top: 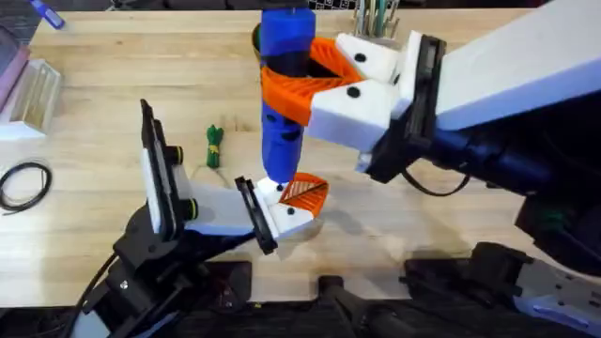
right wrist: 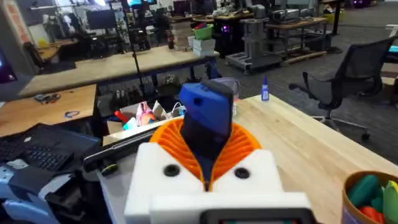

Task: Pick up the gripper from the table and insert it into the empty holder that is missing its gripper. Then pick up a screw, insert it into the mounting hole, and use the screwdriver to tighten it. Finally, clean up the table by picking up the vegetable and placing it into the bucket.

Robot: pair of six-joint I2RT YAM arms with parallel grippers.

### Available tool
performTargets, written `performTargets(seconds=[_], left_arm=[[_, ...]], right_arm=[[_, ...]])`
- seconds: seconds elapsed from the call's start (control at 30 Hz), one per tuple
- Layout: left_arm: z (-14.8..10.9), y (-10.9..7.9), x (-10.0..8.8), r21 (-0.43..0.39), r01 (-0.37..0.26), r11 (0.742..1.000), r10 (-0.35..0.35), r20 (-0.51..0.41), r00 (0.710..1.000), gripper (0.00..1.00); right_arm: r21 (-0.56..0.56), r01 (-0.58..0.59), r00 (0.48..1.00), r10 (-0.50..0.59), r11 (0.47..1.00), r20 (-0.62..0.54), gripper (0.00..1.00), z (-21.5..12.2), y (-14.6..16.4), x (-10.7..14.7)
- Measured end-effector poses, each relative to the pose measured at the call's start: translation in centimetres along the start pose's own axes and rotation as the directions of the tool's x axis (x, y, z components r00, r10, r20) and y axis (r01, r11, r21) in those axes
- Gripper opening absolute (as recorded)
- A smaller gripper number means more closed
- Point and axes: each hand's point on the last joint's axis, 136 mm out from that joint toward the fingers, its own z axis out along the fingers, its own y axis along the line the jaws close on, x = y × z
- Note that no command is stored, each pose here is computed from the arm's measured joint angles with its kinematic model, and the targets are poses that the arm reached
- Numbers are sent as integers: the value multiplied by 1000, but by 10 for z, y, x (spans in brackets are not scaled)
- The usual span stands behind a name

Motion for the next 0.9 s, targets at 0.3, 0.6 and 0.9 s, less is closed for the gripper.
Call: performTargets(seconds=[0.3,0.6,0.9], left_arm=[[0,0,0,0,0,1000,0,0,1000,18],[0,0,0,0,0,1000,0,0,1000,18],[0,0,0,0,0,1000,0,0,1000,18]], right_arm=[[-3,0,1000,0,1000,17,21,0,1,-4],[-6,-18,1000,18,1000,15,21,0,1,-4],[-3,-28,1000,28,1000,-4,21,0,1,1]])
